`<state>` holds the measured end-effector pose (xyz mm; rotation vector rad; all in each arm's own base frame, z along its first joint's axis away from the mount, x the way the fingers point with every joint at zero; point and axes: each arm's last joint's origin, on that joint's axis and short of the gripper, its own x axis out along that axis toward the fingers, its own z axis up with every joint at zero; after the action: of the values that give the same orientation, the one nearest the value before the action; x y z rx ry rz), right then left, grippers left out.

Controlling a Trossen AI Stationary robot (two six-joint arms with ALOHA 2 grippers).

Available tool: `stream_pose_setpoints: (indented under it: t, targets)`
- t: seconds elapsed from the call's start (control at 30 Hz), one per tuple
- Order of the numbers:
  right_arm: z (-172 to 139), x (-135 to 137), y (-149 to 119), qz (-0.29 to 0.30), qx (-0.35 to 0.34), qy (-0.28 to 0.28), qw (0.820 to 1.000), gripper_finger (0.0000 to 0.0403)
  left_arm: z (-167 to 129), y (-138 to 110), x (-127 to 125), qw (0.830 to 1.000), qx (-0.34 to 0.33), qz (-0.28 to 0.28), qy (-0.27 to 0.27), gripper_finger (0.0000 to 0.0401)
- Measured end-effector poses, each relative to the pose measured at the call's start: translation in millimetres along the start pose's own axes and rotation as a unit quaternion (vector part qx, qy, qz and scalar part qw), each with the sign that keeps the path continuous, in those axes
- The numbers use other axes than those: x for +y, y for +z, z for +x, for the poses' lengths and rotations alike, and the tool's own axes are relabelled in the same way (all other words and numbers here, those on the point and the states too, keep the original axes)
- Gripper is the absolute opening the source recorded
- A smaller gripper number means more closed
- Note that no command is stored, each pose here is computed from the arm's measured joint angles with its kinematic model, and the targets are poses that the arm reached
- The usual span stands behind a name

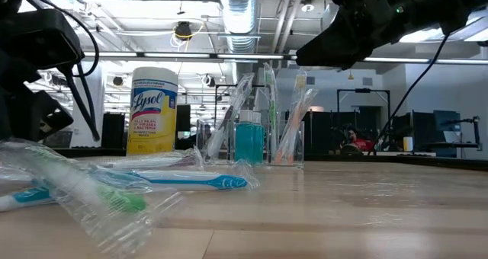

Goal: Pick & Place toothbrushing station
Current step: Put the green toothbrush into the transparent organizer

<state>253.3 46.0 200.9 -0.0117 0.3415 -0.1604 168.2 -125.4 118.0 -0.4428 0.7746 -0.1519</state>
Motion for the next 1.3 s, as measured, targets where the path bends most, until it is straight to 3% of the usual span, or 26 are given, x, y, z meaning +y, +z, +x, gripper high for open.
stream_pose_setpoints:
  t: [1.1, 1.3]
  targets:
    - [-0.1, -0.1, -0.8, -0.001, 0.005, 0.000, 1.000, 0.0137, -2.6, -9.7, -6.3, 1.000, 0.015, 0.023, -0.003, 0.0126]
    - [-0.1, 0.0, -0.8, -0.001, 0.005, 0.000, 1.000, 0.0138, -2.6, -10.2, -5.4, 1.000, 0.017, 0.024, 0.003, 0.0095]
